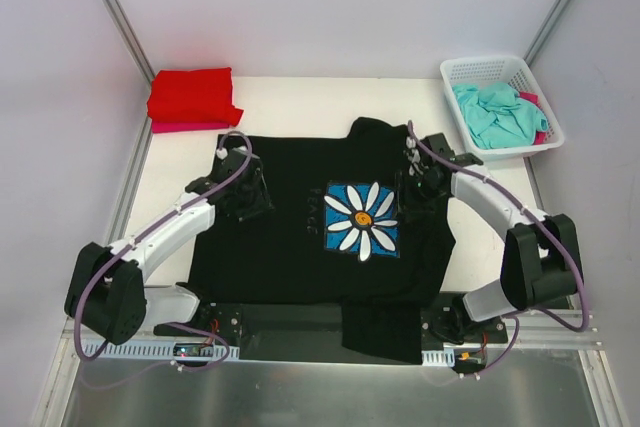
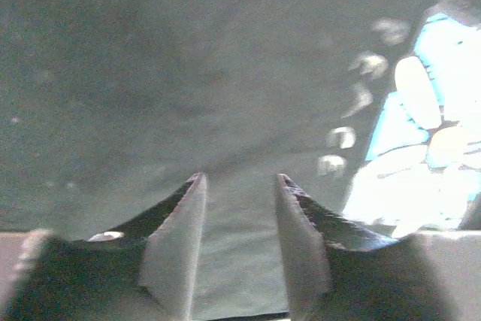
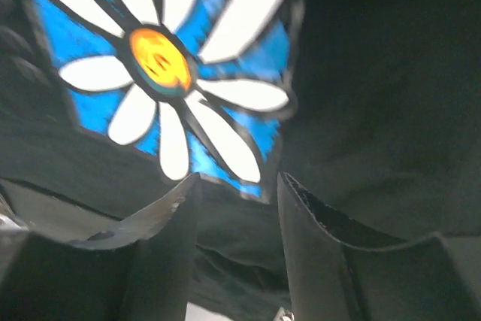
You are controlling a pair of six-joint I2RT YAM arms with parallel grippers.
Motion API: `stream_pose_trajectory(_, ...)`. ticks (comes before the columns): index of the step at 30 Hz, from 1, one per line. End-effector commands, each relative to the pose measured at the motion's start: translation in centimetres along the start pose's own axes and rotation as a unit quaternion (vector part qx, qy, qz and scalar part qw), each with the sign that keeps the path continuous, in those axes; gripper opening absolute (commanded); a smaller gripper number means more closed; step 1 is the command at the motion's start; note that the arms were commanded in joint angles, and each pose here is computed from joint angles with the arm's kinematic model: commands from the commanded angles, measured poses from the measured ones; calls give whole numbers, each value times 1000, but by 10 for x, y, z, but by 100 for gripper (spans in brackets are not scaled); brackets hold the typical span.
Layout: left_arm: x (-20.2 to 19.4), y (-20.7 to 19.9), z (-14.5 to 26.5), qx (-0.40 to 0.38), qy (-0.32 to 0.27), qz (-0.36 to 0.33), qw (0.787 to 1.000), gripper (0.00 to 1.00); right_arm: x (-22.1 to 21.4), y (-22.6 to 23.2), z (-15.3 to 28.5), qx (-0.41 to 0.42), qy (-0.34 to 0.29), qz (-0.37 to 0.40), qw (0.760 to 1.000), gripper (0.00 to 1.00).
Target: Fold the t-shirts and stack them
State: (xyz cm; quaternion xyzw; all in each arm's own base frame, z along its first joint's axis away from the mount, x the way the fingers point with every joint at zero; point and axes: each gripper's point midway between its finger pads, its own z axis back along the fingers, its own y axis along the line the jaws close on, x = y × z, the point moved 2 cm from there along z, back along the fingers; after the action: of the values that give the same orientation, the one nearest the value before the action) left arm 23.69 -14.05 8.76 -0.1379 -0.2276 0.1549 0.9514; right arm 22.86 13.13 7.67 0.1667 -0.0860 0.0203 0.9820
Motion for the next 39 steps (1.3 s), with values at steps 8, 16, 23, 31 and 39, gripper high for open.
stream_pose_trajectory(8, 87, -90, 35, -101, -110, -71, 986, 54, 192, 33, 98, 72, -210, 49, 974, 59)
stream_pose_trajectory(16, 93, -104, 27, -111, -95, -76, 986, 55, 301, -12, 51, 96, -216, 28, 971, 60)
stream_pose_trajectory(23, 94, -100, 32, -107, -103, -82, 985, 56, 327, -50, -1, 104, -197, -11, 975, 59)
stream_pose_trajectory(31, 93, -99, 33, -105, -104, -80, 986, 56, 323, -58, -25, 115, -182, -28, 976, 57)
stream_pose_trajectory(39, 87, -93, 30, -100, -96, -75, 987, 56, 319, -44, -11, 145, -188, -34, 971, 30)
